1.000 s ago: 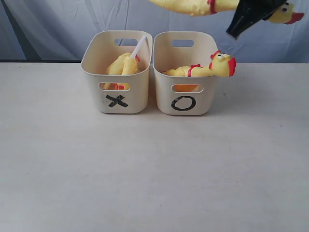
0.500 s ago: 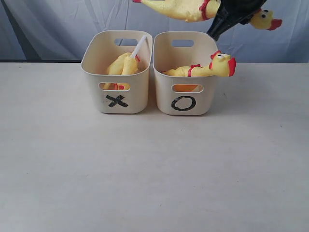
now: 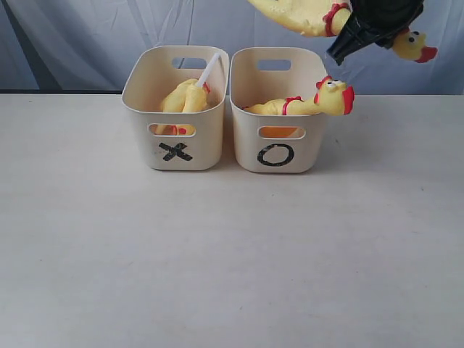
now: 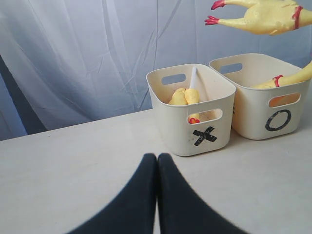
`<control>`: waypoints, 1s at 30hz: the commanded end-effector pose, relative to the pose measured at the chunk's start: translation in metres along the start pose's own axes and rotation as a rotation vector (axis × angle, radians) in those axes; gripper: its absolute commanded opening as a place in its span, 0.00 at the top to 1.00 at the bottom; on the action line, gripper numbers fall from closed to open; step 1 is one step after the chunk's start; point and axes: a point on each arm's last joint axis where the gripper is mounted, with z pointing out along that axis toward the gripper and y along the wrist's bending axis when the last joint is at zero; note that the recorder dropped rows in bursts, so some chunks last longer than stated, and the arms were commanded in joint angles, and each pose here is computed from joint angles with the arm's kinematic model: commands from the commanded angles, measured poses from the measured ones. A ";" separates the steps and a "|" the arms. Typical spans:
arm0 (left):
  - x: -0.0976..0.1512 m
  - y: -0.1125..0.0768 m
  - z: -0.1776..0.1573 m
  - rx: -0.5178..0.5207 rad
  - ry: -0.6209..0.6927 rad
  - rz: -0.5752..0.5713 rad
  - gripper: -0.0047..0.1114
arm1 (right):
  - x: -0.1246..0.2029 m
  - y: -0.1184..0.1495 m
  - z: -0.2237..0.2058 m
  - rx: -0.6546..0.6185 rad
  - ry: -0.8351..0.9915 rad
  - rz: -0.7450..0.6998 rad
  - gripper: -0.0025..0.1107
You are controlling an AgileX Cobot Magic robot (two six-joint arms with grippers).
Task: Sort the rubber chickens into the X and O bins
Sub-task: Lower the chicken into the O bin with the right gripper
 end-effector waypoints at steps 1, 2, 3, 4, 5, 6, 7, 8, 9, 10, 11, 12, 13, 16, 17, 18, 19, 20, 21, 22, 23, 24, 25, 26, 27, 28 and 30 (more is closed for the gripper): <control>0.001 0.000 0.001 -0.007 -0.004 -0.001 0.96 | 0.001 0.008 0.009 -0.037 0.016 -0.002 0.99; 0.001 0.000 0.001 -0.007 -0.004 -0.001 0.96 | 0.004 0.012 0.012 -0.044 0.030 -0.033 0.99; 0.001 0.000 0.001 -0.007 -0.004 -0.001 0.96 | 0.005 0.013 0.014 -0.045 0.035 -0.037 0.99; 0.001 0.000 0.001 -0.007 -0.004 -0.001 0.96 | 0.006 0.015 0.015 -0.047 0.042 -0.042 0.99; 0.001 0.000 0.001 -0.007 -0.004 -0.001 0.96 | 0.007 0.016 0.017 -0.048 0.048 -0.046 0.99; 0.001 0.000 0.001 -0.007 -0.004 -0.001 0.96 | 0.007 0.017 0.017 -0.054 0.051 -0.046 0.99; 0.001 0.000 0.001 -0.007 -0.004 -0.001 0.96 | 0.008 0.018 0.018 -0.056 0.056 -0.054 0.99; 0.001 0.000 0.001 -0.007 -0.004 -0.001 0.96 | 0.009 0.019 0.019 -0.056 0.059 -0.056 0.99; 0.001 0.000 0.001 -0.007 -0.004 -0.001 0.96 | 0.009 0.019 0.019 -0.057 0.061 -0.060 0.99; 0.001 0.000 0.001 -0.007 -0.004 -0.001 0.96 | 0.010 0.020 0.020 -0.058 0.065 -0.072 0.99; 0.001 0.000 0.001 -0.007 -0.004 -0.001 0.96 | 0.011 0.021 0.021 -0.059 0.068 -0.082 0.99; 0.001 0.000 0.001 -0.007 -0.004 -0.001 0.96 | 0.011 0.021 0.021 -0.060 0.070 -0.090 0.99; 0.001 0.000 0.001 -0.007 -0.004 -0.001 0.96 | 0.011 0.022 0.022 -0.060 0.071 -0.091 0.99; 0.001 0.000 0.001 -0.007 -0.004 -0.001 0.96 | 0.011 0.021 0.022 -0.058 0.071 -0.094 0.99; 0.001 0.000 0.001 -0.007 -0.004 -0.001 0.96 | 0.011 0.021 0.022 -0.058 0.071 -0.096 0.99; 0.001 0.000 0.001 -0.007 -0.004 -0.001 0.96 | 0.011 0.021 0.022 -0.058 0.071 -0.096 0.99; 0.001 0.000 0.001 -0.007 -0.004 -0.001 0.96 | 0.011 0.021 0.022 -0.058 0.071 -0.096 0.99; 0.001 0.000 0.001 -0.007 -0.004 -0.001 0.96 | 0.011 0.021 0.022 -0.058 0.071 -0.100 0.99; 0.001 0.000 0.001 -0.007 -0.004 -0.001 0.96 | 0.011 0.021 0.022 -0.058 0.071 -0.101 0.99; 0.001 0.000 0.001 -0.007 -0.004 -0.001 0.96 | 0.011 0.021 0.022 -0.058 0.071 -0.101 0.99; 0.001 0.000 0.001 -0.007 -0.004 -0.001 0.96 | 0.011 0.021 0.022 -0.058 0.071 -0.101 0.99; 0.001 0.000 0.001 -0.007 -0.004 -0.001 0.96 | 0.011 0.021 0.022 -0.058 0.071 -0.101 0.99; 0.001 0.000 0.001 -0.007 -0.004 -0.001 0.96 | 0.011 0.021 0.022 -0.058 0.071 -0.101 0.99; 0.001 0.000 0.001 -0.007 -0.004 -0.001 0.96 | 0.011 0.021 0.022 -0.058 0.071 -0.101 0.99; 0.001 0.000 0.001 -0.007 -0.004 -0.001 0.96 | 0.011 0.021 0.022 -0.058 0.071 -0.101 0.99; 0.001 0.000 0.001 -0.007 -0.004 -0.001 0.96 | 0.011 0.021 0.022 -0.058 0.071 -0.101 0.99; 0.001 0.000 0.001 -0.007 -0.004 -0.001 0.96 | 0.011 0.021 0.022 -0.058 0.071 -0.101 0.99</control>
